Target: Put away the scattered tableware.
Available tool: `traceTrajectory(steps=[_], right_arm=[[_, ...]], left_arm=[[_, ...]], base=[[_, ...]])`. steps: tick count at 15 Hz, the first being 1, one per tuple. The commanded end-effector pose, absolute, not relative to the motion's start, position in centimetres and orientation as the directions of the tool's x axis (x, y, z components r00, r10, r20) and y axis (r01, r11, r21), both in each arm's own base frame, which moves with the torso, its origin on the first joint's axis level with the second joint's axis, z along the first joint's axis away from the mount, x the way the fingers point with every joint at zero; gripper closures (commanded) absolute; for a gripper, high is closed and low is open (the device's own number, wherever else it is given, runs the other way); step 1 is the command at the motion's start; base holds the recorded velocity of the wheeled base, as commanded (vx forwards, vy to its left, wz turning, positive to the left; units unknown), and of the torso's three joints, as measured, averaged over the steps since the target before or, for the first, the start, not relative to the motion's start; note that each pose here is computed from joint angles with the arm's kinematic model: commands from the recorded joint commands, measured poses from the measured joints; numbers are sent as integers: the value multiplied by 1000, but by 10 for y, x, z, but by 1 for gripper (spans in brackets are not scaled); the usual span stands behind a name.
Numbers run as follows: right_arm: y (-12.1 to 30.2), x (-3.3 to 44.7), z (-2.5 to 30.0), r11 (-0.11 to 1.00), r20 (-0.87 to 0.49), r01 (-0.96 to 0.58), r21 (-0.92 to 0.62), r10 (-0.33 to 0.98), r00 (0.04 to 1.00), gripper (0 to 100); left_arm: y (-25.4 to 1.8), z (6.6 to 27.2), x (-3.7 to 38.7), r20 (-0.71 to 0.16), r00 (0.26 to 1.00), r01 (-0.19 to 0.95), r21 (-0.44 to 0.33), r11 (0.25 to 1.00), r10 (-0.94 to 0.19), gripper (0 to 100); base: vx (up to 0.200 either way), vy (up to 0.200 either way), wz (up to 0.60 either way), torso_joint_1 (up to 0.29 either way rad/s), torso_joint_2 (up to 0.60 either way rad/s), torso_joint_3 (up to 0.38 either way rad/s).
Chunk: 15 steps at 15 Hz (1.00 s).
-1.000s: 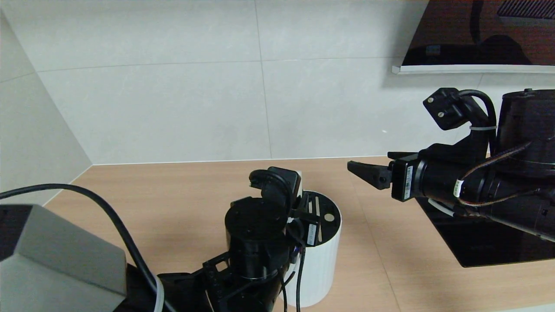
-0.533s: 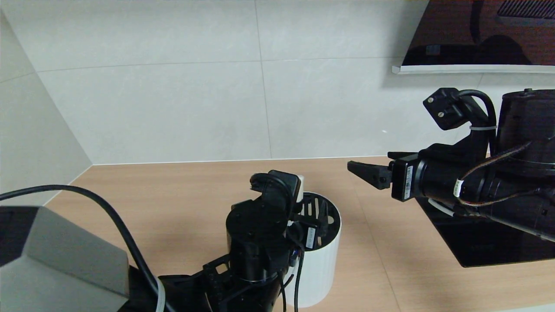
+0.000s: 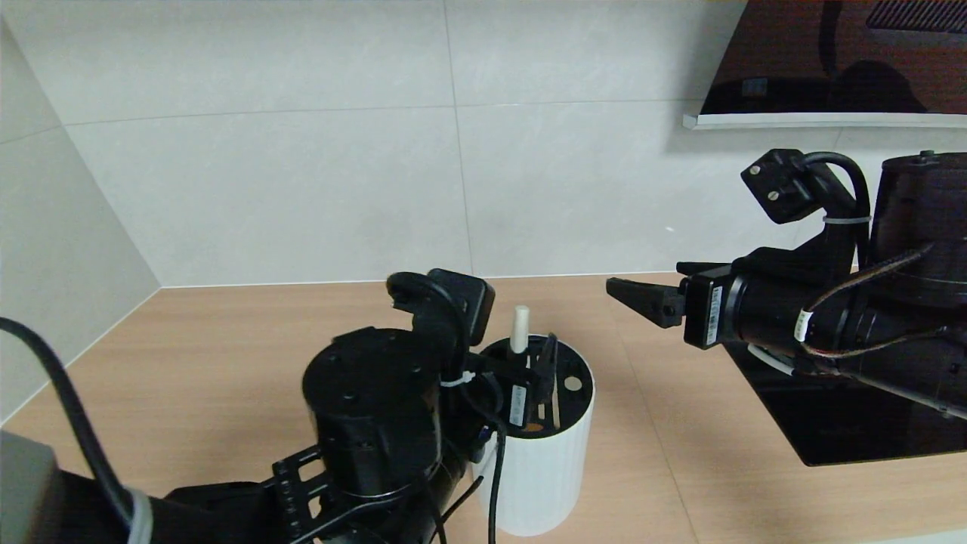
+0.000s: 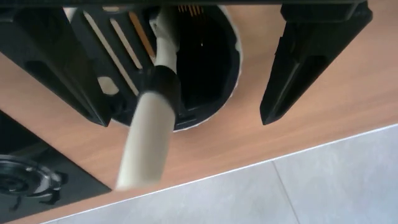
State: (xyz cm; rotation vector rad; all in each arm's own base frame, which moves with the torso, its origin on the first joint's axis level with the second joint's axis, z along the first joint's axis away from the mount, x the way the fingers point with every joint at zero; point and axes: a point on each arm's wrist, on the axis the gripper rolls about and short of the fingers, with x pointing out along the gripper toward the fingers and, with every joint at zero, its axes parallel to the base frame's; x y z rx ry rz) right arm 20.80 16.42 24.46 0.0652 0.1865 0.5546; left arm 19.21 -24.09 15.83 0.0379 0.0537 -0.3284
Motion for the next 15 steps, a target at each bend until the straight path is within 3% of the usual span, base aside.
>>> traceTrajectory(steps=[1, 3, 4, 6, 9, 12, 13, 14, 15], right_arm=[[159, 201, 254, 846, -123, -521, 117, 533, 837, 0], [151, 194, 263, 849, -87, -514, 122, 525, 847, 0], [151, 193, 264, 851, -85, -511, 122, 522, 848, 0], [128, 181, 275, 872, -30, -472, 128, 479, 877, 0], [93, 154, 281, 897, 40, -421, 136, 420, 907, 0], [59, 116, 279, 915, 117, -377, 143, 362, 925, 0], [59, 116, 279, 915, 117, -377, 143, 362, 925, 0], [35, 91, 279, 943, 186, -296, 149, 267, 945, 0], [28, 82, 279, 955, 201, -257, 149, 225, 953, 0]], left_arm=[[-223, 196, 179, 38, 944, 330, -40, 943, -329, 0], [-202, 220, 167, 86, 930, 362, -66, 930, -356, 0], [-200, 222, 167, 89, 930, 364, -68, 929, -358, 0], [-157, 257, 153, 178, 913, 388, -105, 916, -367, 0], [-117, 282, 138, 281, 911, 351, -148, 925, -301, 0], [-81, 282, 120, 291, 936, 257, -183, 949, -198, 0], [-81, 282, 120, 291, 936, 257, -183, 949, -198, 0], [-41, 278, 91, 241, 967, 121, -158, 980, -80, 0], [-31, 277, 75, 229, 971, 107, -152, 983, -70, 0]], base=[[0, 0, 0, 0, 0, 0], [0, 0, 0, 0, 0, 0], [0, 0, 0, 0, 0, 0], [0, 0, 0, 0, 0, 0], [0, 0, 0, 0, 0, 0], [0, 0, 0, 0, 0, 0], [0, 0, 0, 0, 0, 0], [0, 0, 0, 0, 0, 0], [0, 0, 0, 0, 0, 0]])
